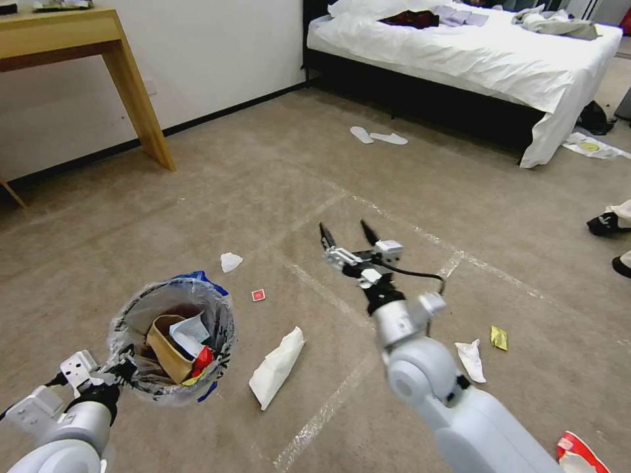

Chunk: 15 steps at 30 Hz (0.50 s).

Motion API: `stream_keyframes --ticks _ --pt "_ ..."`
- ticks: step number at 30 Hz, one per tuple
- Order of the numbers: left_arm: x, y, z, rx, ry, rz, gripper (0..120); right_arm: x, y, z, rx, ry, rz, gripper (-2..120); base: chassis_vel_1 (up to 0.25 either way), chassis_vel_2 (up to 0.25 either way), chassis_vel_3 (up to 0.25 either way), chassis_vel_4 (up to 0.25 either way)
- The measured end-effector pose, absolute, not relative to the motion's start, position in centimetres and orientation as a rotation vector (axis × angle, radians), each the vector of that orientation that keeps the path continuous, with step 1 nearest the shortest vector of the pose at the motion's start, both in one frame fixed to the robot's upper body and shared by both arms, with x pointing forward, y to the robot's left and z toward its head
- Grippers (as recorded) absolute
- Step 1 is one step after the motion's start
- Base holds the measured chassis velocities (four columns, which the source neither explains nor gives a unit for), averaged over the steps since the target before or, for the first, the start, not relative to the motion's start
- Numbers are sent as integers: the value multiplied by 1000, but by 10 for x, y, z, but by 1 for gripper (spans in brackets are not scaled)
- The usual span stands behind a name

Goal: Pick up the trash bin and place the garbage on the floor into it.

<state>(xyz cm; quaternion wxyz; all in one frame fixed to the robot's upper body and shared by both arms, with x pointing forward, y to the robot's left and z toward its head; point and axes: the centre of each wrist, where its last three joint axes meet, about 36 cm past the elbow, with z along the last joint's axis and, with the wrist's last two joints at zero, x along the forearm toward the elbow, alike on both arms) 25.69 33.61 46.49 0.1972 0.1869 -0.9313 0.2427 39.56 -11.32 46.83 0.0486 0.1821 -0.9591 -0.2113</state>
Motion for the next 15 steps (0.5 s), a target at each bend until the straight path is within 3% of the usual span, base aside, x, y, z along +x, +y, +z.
stream_keyframes --ticks 6,15 --pt "256 335 463 536 -2602 681 1 406 -63 455 438 -2475 -504 100 0 0 0 0" --pt "254 338 462 559 -2600 685 1 424 -10 394 266 -2179 -303 100 0 0 0 0"
